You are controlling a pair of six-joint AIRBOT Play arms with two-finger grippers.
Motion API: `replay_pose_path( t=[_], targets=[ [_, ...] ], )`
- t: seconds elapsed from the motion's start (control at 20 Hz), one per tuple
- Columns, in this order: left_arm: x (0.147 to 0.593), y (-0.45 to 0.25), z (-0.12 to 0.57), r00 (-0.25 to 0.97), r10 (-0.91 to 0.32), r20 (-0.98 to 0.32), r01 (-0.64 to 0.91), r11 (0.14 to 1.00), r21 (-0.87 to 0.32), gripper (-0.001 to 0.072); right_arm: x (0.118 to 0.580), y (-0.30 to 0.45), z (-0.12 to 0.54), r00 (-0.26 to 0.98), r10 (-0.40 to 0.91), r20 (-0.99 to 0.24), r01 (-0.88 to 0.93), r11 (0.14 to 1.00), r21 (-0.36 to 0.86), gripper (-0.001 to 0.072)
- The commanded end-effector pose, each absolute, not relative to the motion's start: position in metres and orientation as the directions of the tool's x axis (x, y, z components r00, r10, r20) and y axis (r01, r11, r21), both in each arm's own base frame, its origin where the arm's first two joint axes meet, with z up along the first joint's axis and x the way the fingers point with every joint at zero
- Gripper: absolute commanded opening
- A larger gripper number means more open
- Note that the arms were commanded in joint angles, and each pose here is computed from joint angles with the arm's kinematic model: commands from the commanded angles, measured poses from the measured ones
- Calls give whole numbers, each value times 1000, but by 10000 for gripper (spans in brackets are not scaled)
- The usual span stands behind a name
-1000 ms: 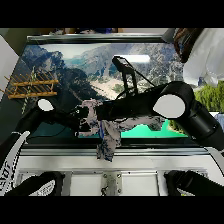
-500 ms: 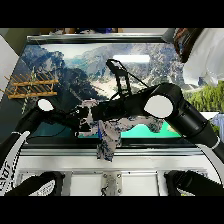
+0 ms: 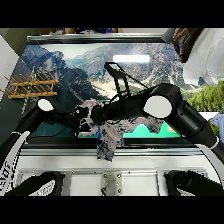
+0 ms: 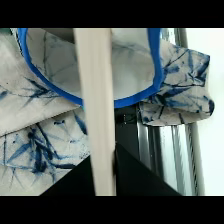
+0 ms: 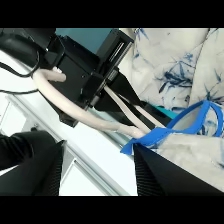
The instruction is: Fold the clothes and pants, and hang the long-sleeved shirts on hangers.
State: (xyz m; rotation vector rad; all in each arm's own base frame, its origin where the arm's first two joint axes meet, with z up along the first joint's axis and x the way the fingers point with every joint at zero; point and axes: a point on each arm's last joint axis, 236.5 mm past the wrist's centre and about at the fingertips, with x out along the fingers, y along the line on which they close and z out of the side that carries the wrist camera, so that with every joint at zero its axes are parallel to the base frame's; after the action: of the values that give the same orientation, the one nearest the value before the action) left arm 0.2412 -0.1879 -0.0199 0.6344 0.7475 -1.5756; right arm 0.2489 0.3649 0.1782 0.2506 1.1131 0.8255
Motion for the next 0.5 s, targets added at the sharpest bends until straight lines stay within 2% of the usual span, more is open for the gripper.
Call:
replay_pose_path(
  t=[0.0,0.45],
  targets=[
    [240,-188,-20,-138,-638,-757,990,-77,-115,17,234,359,172,126,675,-727,-495,678,543,475],
    [237,-188,-19,-148,-639,-755,989,-84,-122,16,228,343,211,174,718,-674,-530,645,550,470]
  ],
)
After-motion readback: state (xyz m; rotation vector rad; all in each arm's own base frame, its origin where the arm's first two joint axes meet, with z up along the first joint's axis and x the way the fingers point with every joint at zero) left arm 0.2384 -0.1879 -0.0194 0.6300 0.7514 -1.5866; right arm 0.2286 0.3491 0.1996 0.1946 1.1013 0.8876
